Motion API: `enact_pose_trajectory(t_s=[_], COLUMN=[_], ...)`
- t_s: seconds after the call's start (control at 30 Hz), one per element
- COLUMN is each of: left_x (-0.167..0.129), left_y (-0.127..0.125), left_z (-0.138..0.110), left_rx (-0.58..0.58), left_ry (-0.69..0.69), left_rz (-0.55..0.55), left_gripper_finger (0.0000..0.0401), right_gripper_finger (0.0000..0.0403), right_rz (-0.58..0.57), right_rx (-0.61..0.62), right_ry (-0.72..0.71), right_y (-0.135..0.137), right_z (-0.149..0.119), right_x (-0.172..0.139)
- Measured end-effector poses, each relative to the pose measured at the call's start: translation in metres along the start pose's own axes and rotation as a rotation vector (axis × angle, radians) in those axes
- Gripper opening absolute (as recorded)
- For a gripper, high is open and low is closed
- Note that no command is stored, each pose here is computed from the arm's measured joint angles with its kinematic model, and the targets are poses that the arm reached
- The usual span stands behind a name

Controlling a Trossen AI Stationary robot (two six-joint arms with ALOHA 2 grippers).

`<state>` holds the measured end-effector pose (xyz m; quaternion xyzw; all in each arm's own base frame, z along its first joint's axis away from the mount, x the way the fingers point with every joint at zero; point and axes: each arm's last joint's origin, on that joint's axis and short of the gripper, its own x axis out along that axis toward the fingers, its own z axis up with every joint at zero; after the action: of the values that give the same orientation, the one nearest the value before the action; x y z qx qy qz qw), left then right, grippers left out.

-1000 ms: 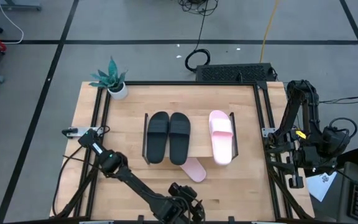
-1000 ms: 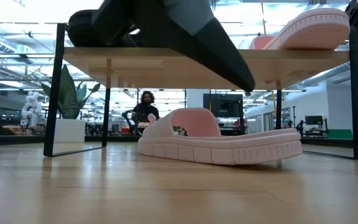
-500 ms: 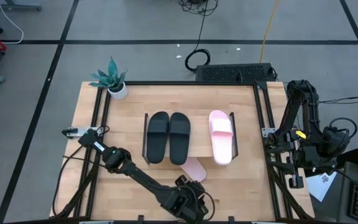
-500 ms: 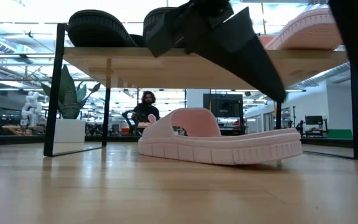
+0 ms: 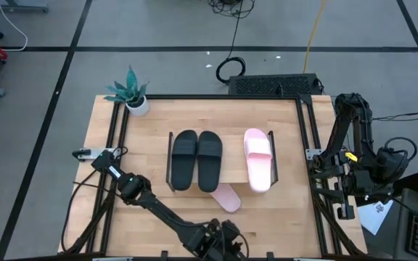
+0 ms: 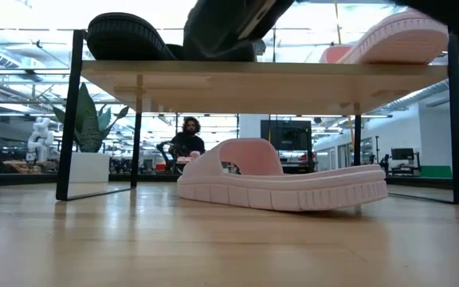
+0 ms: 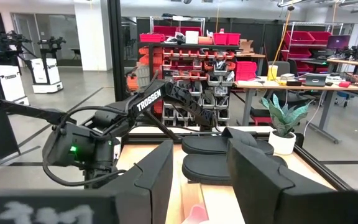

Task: Pick and place slides into the shelf
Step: Put the pink slipper on the shelf

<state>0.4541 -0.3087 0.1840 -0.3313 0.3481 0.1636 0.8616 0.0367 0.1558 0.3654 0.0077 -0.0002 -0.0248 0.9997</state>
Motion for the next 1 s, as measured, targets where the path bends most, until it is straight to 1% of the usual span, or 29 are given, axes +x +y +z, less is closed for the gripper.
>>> enact_pose_trajectory(t_s=[0.17,0.23,0.3,0.4,0.5,0.57,0.63,0.8,0.93,1.0], left_x=[-0.001,-0.001,0.000,0.002,0.005,0.006,0.006,0.006,0.009,0.011], left_y=[-0.003,-0.005,-0.004,-0.002,0.000,-0.003,-0.006,-0.004,0.001,0.003], left_z=[-0.002,-0.003,-0.002,0.003,0.009,0.012,0.011,0.010,0.015,0.019], left_rx=[-0.087,-0.137,-0.133,-0.098,-0.131,-0.167,-0.166,-0.161,-0.211,-0.240], left_ry=[0.037,0.091,0.091,0.087,0.081,0.077,0.085,0.090,0.086,0.059], left_rz=[-0.034,-0.064,-0.058,-0.055,-0.054,-0.085,-0.112,-0.094,-0.061,-0.043], left_gripper_finger=[0.0154,0.0153,0.0152,0.0154,0.0159,0.0161,0.0161,0.0161,0.0161,0.0161], right_gripper_finger=[0.0139,0.0139,0.0139,0.0139,0.0139,0.0139,0.0139,0.0139,0.0139,0.0139], right_rz=[0.000,0.000,0.000,0.000,0.000,0.000,0.000,0.000,0.000,0.000], right_rx=[0.000,0.000,0.000,0.000,-0.001,-0.004,-0.008,-0.013,-0.010,-0.009], right_ry=[0.000,0.000,0.000,0.000,0.000,0.000,0.000,0.000,0.000,0.000], right_y=[0.000,0.000,0.000,0.000,0.000,0.000,0.000,0.000,0.000,0.000], right_z=[0.000,0.000,0.000,0.000,0.000,0.000,0.000,0.000,0.000,0.000], right_x=[0.000,0.000,0.000,0.000,0.000,0.000,0.000,0.000,0.000,0.000])
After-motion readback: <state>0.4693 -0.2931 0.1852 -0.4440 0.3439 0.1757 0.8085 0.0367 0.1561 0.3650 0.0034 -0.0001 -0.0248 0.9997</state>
